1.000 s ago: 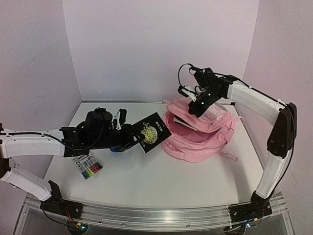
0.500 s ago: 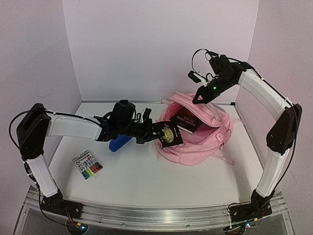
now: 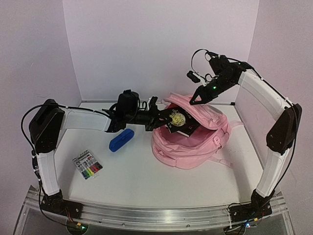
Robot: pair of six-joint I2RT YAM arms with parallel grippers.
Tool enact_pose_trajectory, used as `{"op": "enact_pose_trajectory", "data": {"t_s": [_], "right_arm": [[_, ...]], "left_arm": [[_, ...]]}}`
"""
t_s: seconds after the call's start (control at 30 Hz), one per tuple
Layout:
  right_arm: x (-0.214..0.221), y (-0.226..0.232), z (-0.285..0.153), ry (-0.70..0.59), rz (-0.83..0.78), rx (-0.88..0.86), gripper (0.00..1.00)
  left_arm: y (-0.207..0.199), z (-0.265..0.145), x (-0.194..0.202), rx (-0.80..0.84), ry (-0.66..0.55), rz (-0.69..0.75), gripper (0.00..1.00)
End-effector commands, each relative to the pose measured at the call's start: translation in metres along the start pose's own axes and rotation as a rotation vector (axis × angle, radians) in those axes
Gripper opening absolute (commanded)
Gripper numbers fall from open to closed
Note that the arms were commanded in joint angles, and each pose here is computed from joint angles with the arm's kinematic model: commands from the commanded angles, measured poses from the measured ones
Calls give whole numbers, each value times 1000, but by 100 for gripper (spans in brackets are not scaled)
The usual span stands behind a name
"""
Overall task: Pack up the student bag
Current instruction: Place the book in the student bag.
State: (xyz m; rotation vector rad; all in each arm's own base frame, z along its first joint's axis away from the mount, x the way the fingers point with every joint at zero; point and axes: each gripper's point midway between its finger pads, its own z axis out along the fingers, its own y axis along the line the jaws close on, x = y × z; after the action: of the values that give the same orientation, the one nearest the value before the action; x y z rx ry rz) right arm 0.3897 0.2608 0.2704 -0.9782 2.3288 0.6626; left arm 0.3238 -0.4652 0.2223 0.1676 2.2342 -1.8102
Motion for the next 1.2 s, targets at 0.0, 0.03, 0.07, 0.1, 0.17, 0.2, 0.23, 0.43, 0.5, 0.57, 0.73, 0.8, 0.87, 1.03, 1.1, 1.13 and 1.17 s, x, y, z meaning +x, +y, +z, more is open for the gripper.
{"op": "enact_pose_trajectory", "data": {"t_s": [0.0,0.03,0.07,0.1,0.17,0.2,0.23,0.43,0.5,0.57,0.73,0.8,0.87,1.03,1.1,1.13,1.17], "right_arm": [[-49,41,-43,-207,-78,-106,0],[-50,44,-44,-211,-71,-119,0],[-50,46,-45,-214,-65,-132,0],[-51,48,-46,-217,-60,-142,0],[-49,50,-49,-219,-49,-155,0],[-48,51,-50,-218,-41,-161,0],[-46,50,-51,-217,-32,-163,0],[-36,44,-45,-190,31,-181,0],[-32,46,-44,-182,40,-201,0],[-30,49,-48,-186,25,-207,0],[-17,55,-53,-181,-41,-210,0],[-9,56,-52,-170,-72,-208,0],[-1,58,-52,-155,-114,-207,0],[48,57,-46,-13,-278,-186,0],[76,51,-39,77,-345,-167,0],[89,47,-37,122,-379,-155,0],[104,45,-34,166,-424,-154,0]], "left_arm": [[1,30,-38,-80,-41,34,0],[1,41,-47,-86,-60,47,0],[2,51,-55,-86,-82,53,0],[6,62,-63,-78,-100,41,0],[19,80,-72,-89,-130,19,3],[30,91,-75,-114,-137,11,8],[36,96,-75,-138,-145,12,17],[51,86,-57,-280,-118,62,50],[49,69,-50,-326,-121,90,61],[45,55,-45,-362,-129,117,71],[31,25,-29,-426,-96,194,80],[26,13,-12,-435,-58,223,81],[19,-2,0,-421,-52,219,83],[-5,-55,15,-411,-111,277,97],[-3,-73,14,-438,-99,297,99],[-1,-81,13,-442,-88,303,100],[3,-86,12,-447,-69,298,100]]}}
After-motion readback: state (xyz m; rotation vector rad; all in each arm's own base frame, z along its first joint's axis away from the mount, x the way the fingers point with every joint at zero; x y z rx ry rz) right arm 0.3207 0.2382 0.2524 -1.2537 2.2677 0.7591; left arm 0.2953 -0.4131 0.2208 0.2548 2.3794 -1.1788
